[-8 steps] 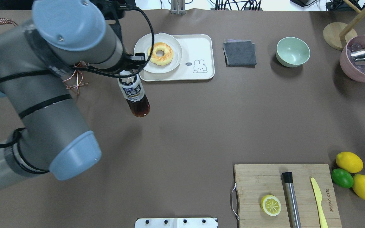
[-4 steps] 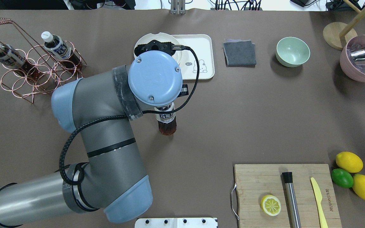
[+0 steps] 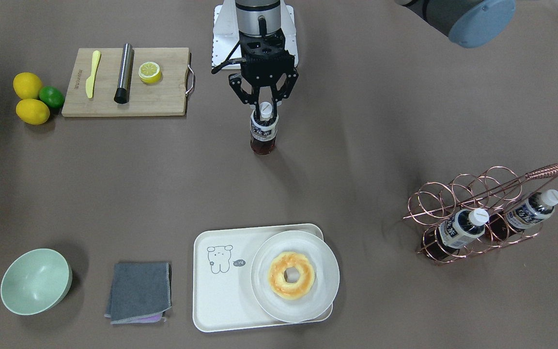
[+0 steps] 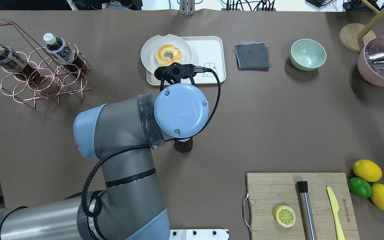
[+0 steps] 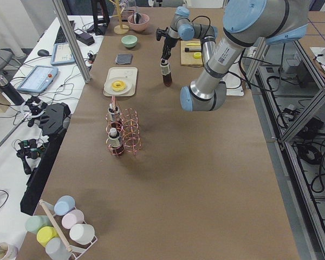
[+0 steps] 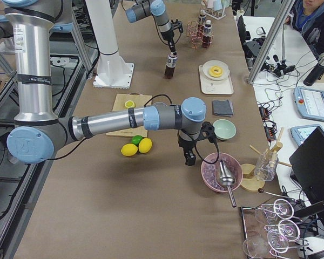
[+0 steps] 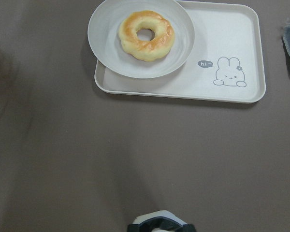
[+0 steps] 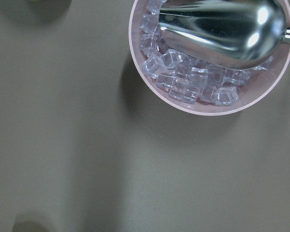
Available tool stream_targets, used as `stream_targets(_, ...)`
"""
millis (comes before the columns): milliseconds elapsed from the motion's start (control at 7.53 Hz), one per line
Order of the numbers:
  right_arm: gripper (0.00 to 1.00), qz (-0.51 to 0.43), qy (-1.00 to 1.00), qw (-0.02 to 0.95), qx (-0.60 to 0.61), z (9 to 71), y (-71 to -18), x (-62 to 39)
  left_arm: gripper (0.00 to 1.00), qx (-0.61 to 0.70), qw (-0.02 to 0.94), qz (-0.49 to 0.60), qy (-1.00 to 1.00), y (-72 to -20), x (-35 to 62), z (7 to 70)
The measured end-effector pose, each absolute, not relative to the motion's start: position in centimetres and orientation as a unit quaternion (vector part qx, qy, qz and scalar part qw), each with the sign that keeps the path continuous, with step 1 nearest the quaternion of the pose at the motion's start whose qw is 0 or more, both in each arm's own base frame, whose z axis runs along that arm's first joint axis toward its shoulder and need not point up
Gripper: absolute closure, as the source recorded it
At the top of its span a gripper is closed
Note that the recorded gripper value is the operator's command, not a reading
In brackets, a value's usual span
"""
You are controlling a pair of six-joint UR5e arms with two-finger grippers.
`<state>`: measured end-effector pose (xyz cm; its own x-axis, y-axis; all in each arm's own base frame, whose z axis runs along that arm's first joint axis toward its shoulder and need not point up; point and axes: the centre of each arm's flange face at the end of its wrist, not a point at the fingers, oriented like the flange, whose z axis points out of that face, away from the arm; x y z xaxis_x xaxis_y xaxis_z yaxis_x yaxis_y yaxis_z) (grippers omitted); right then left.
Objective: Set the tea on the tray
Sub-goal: 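Carry the bottle toward the tray and lower it onto the table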
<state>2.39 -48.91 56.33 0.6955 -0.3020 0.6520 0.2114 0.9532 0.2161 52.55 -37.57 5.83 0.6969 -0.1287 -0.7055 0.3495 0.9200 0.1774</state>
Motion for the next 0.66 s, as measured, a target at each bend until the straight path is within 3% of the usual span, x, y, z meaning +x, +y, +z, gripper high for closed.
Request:
stream_targets(133,0.00,-0.140,-0.363,0.919,0.063,56.2,-49.0,2.4,1.00,0.152,0.909,-0.131,0.366,-37.3,52.8,5.8)
stream_targets(266,0.00,-0.141,-0.362,0.919,0.065,56.1,-49.1,2.4,0.71,0.152,0.908,-0.130,0.367,-37.1,52.9,5.8)
stream_targets(399,0.00,-0.143,-0.362,0.919,0.068,55.8,-49.2,2.4,0.18,0.152,0.909,-0.128,0.368,-36.9,53.1,5.8)
stream_targets(531,0.00,-0.145,-0.361,0.918,0.072,55.4,-49.2,2.3,0.10,0.152,0.909,-0.127,0.367,-36.8,53.1,5.9)
stream_targets(664,0.00,-0.147,-0.361,0.918,0.077,54.8,-49.3,2.2,0.10,0.150,0.911,-0.126,0.364,-36.7,53.3,6.3)
